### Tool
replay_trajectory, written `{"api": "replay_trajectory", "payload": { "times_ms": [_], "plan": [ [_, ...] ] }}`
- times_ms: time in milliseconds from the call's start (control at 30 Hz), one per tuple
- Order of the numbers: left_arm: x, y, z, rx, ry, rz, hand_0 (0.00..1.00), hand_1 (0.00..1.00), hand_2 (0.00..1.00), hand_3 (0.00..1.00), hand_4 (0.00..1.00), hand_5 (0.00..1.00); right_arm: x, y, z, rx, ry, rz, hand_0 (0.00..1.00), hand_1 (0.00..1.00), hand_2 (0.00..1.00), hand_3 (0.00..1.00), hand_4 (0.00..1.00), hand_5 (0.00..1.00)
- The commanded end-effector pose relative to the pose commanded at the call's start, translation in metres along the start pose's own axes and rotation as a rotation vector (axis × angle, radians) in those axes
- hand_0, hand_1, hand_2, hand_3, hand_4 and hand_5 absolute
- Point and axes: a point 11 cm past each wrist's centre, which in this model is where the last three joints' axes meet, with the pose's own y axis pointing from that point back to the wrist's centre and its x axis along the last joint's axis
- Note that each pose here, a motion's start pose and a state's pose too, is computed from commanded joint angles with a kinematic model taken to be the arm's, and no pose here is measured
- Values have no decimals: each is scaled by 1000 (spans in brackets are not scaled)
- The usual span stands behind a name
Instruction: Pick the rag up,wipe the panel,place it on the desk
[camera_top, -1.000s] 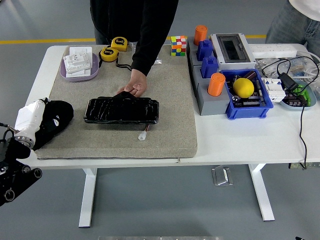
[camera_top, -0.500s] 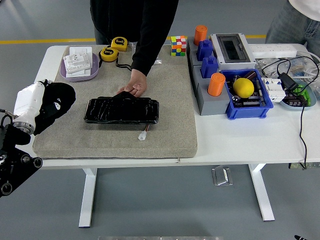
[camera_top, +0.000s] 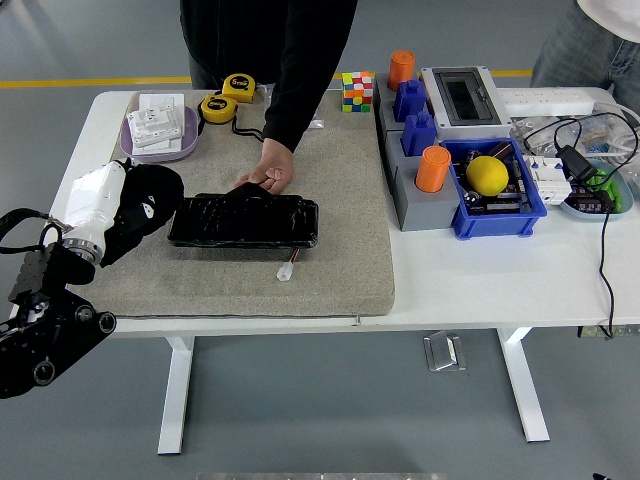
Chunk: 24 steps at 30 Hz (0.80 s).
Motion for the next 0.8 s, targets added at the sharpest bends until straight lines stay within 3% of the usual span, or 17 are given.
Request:
{"api": "replay_trajectory", "payload": {
  "times_ms": [433, 800],
  "plan": [
    [-15, -1, 27, -57, -21, -45, 192, 193, 474, 448, 320, 2, 3, 0, -1, 4, 4, 2, 757, 567, 701, 595, 998, 543],
    [-32, 3, 59, -135, -37, -93, 190, 178, 475, 444, 320, 2, 6, 1, -3, 7, 11, 7, 757, 567, 701, 593, 998, 542]
  ]
}}
